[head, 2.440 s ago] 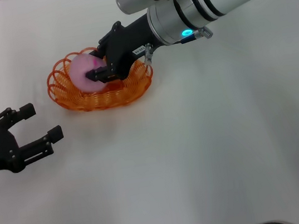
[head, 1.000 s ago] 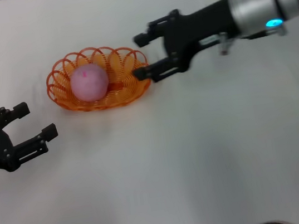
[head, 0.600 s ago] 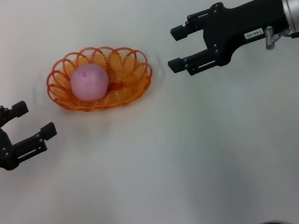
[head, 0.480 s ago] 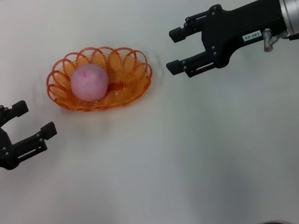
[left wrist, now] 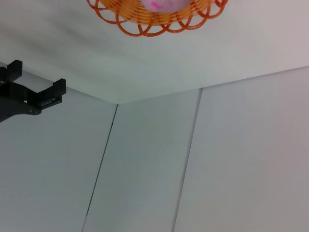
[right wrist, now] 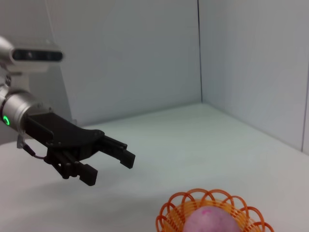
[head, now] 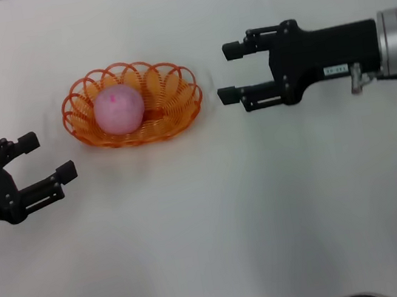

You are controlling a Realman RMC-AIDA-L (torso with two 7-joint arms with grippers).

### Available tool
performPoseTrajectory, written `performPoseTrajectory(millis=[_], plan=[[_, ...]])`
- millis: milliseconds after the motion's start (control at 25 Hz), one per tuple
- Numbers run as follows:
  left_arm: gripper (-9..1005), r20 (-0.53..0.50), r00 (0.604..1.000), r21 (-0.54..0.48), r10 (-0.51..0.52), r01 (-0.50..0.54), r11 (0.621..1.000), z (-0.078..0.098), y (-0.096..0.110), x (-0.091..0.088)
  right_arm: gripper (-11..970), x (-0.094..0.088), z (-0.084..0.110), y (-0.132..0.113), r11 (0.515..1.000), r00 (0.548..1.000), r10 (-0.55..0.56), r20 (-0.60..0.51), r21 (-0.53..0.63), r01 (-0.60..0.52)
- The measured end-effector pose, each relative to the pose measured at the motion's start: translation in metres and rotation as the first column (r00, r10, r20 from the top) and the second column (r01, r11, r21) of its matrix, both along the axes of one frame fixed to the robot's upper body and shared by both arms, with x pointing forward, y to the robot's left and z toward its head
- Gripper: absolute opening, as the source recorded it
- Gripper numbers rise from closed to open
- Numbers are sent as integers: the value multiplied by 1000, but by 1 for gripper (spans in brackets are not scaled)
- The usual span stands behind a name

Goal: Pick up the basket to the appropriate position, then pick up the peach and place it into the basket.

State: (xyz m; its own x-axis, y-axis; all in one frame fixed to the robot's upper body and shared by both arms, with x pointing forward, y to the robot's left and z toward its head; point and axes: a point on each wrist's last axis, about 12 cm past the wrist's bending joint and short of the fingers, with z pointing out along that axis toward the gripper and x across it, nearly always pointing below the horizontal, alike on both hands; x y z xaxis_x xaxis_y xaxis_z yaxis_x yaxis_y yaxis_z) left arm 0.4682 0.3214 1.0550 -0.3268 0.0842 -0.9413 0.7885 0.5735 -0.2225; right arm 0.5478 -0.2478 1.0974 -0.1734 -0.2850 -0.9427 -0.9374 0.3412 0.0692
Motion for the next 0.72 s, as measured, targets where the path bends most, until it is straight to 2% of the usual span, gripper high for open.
performPoseTrajectory(millis=[160, 320, 720], plan=[[885, 0, 1000, 0, 1, -1, 1000, 0, 0, 0, 769, -10, -20, -6, 1000, 999, -21, 32, 23, 20], [885, 0, 1000, 1, 1, -1, 1000, 0, 0, 0, 769, -15, -30, -11, 999, 999, -50, 22, 7, 50], [885, 0, 1000, 5, 6, -6, 1000, -1, 1, 0, 768, -16, -33, -12, 998, 998, -58, 23, -3, 58]])
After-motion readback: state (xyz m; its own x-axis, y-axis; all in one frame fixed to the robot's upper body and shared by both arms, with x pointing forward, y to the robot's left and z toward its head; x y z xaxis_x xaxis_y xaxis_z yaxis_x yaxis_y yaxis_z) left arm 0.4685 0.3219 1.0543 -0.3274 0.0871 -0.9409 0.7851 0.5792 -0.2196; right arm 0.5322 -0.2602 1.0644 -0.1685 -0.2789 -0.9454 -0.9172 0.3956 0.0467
